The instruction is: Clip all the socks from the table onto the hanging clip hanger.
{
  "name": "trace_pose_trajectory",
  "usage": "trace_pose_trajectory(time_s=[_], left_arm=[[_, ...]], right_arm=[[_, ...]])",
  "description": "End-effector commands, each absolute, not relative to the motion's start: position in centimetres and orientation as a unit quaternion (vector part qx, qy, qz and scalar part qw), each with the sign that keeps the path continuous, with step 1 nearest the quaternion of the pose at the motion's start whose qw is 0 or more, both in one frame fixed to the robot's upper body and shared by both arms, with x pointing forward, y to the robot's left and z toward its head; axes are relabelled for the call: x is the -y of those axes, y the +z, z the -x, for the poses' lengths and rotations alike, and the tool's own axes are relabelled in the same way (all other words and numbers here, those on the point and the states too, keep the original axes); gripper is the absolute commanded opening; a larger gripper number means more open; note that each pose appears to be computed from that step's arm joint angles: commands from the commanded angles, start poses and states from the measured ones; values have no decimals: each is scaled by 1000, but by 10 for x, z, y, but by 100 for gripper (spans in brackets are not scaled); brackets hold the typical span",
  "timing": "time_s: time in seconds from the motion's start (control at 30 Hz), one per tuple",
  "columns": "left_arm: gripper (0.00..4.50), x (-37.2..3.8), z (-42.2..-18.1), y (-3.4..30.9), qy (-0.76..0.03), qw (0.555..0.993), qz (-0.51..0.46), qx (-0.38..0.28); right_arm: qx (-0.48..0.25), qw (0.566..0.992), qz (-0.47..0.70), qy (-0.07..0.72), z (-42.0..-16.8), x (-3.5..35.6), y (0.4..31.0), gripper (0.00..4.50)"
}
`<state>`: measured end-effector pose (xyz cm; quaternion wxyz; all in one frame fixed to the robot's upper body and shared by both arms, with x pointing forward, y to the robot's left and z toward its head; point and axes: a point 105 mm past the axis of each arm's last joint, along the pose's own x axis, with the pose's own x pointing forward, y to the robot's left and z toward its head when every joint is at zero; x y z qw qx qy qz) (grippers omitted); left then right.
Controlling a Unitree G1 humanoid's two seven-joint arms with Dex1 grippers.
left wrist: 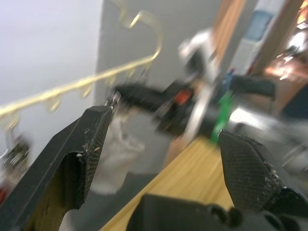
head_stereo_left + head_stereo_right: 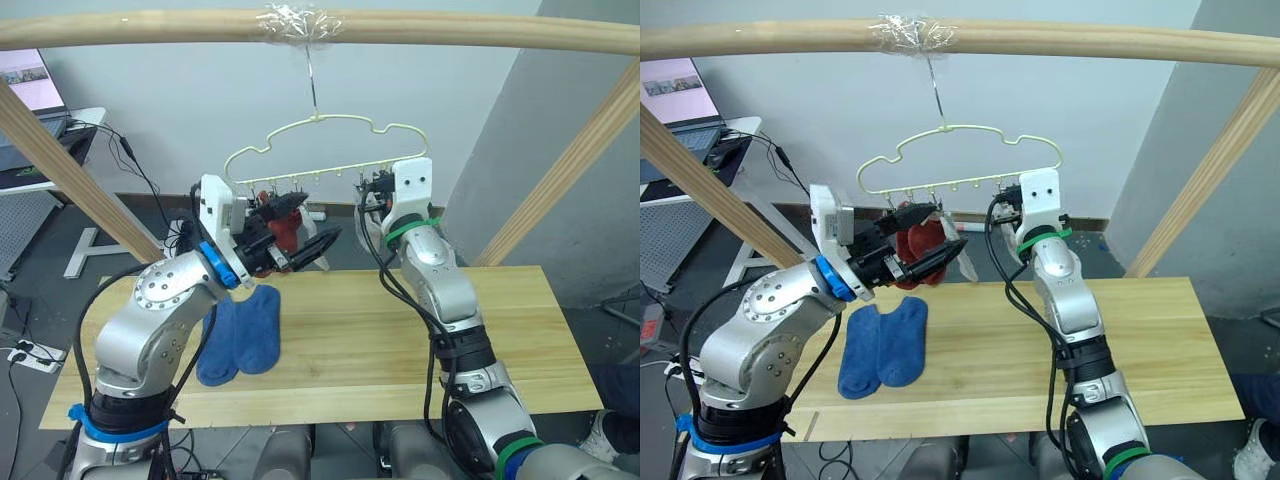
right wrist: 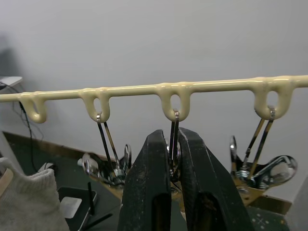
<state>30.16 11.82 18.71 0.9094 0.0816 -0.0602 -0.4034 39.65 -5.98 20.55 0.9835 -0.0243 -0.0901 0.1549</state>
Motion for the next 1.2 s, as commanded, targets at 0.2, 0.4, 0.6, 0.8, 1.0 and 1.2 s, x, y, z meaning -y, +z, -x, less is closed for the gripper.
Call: trace_pose_trajectory(time_s=[0.2, 0.4, 0.6, 0.8, 1.0, 1.2], left_arm=[[403, -184, -326, 53, -225, 955, -140, -136], [403, -204, -325, 9, -173, 944, -194, -202], [364, -214, -325, -4, -156, 941, -191, -231], [190, -216, -326, -18, -162, 936, -161, -269], [12, -202, -321, -24, -195, 928, -142, -285], [4, -161, -316, -3, -279, 930, -91, -223]], right_arm=[[58, 962, 1, 268, -377, 65, 241, 0], [45, 959, -3, 280, -375, 67, 249, 0], [42, 964, -3, 263, -379, 70, 249, 0], [38, 965, -8, 258, -379, 71, 248, 0], [35, 967, -6, 254, -380, 73, 247, 0], [24, 968, -24, 248, -382, 79, 246, 0]])
